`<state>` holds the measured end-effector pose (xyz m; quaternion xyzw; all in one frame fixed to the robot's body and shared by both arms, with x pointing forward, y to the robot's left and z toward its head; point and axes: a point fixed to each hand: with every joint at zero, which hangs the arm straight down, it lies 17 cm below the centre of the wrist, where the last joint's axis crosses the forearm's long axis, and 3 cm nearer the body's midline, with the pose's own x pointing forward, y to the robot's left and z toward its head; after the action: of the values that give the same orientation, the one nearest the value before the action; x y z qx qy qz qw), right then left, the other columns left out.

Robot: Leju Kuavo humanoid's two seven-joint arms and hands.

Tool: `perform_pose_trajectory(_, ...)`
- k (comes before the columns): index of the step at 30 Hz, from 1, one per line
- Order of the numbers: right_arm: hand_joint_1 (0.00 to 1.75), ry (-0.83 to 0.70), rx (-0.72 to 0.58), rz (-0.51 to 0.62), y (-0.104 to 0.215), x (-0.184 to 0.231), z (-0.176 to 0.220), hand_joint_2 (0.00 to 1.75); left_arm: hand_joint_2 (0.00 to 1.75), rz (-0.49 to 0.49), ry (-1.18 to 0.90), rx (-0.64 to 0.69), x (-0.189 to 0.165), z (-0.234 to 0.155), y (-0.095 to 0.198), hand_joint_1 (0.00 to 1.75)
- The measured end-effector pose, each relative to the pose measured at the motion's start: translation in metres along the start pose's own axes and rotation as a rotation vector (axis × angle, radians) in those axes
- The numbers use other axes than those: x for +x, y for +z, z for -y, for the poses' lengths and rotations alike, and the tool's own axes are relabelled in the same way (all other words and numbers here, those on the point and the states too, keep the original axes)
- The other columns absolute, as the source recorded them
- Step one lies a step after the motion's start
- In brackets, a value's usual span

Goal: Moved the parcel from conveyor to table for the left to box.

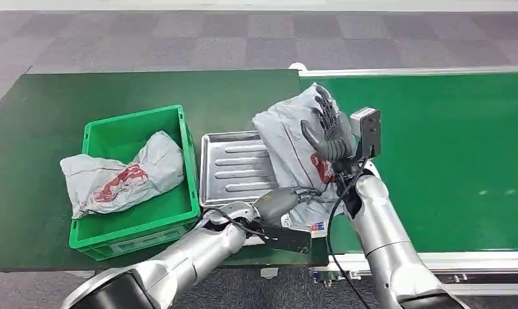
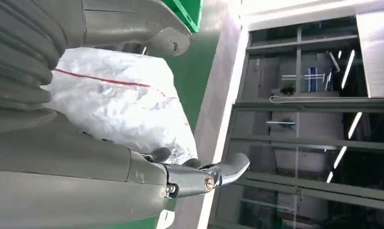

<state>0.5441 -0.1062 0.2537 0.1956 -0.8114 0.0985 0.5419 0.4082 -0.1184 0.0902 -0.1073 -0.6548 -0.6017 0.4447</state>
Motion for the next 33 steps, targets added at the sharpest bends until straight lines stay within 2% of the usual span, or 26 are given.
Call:
perform_pose_trajectory(10, 0.0, -0.013, -0.017, 0.007, 0.002, 0.001, 0.002, 1.75, 1.75, 0.029, -0.034, 0.064, 0.004, -0.022, -0.002, 1.75)
perform_pose_trajectory(23, 0.0, -0.002, -0.058, 0.007, 0.013, -0.001, 0.016, 1.75, 1.75, 0.009, -0.112, 0.146, -0.008, -0.052, 0.003, 1.75)
perform_pose_trajectory(24, 0.0, 0.007, -0.062, 0.0, 0.014, -0.003, 0.018, 1.75, 1.75, 0.007, -0.116, 0.149, -0.01, -0.054, 0.004, 1.54)
perform_pose_trajectory(25, 0.0, 0.02, -0.068, -0.014, 0.016, -0.005, 0.021, 1.75, 1.75, 0.003, -0.121, 0.153, -0.012, -0.056, 0.005, 0.0)
perform_pose_trajectory(33, 0.0, 0.222, -0.166, -0.048, 0.015, -0.008, 0.056, 1.75, 1.75, -0.028, -0.12, 0.202, -0.02, -0.073, 0.01, 0.0)
